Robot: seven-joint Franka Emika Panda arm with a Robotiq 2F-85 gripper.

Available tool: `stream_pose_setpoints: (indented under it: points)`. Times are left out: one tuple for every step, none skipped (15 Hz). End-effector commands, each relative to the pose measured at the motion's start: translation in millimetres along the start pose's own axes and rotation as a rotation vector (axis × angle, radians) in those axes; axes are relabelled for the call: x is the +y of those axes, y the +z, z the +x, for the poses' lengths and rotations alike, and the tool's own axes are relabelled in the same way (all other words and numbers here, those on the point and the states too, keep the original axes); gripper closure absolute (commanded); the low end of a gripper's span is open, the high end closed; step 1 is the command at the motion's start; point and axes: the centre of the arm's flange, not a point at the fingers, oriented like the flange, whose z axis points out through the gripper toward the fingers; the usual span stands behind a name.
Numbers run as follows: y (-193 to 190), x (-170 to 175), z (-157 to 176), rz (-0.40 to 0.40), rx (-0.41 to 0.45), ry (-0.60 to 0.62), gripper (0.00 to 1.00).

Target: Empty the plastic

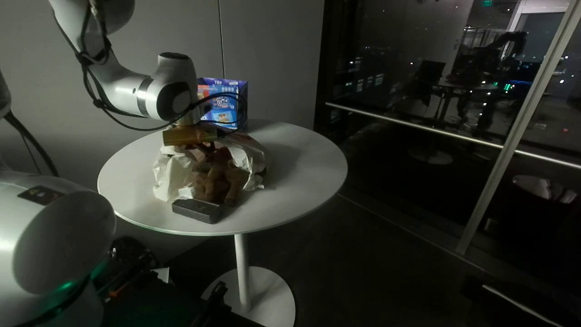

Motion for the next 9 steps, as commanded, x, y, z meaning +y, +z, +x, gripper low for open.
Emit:
stream_pose_setpoints:
  points:
    - [39.0,20.4,-0.1,-0.015,-0.071,-0.124,0.0]
    - [43.5,22.9,0.4,-0.04,-0.072,-0.154,0.0]
    - [43.1,23.4,1.3,-0.078,-0.085,-0.178,0.0]
    - [36.5,21.6,6.0,-0.136,-0.087,-0.212,0.0]
    - [27.5,21.7,8.1,-0.179,-0.076,-0.23,0.0]
    - [12.3,21.5,10.6,-0.214,-0.058,-0.241,0.0]
    - [-0.5,21.5,13.7,-0.236,-0.043,-0.251,0.0]
    - [-12.1,20.2,17.6,-0.26,-0.015,-0.251,0.0]
    - [-23.4,20.3,21.7,-0.277,-0.003,-0.249,0.0]
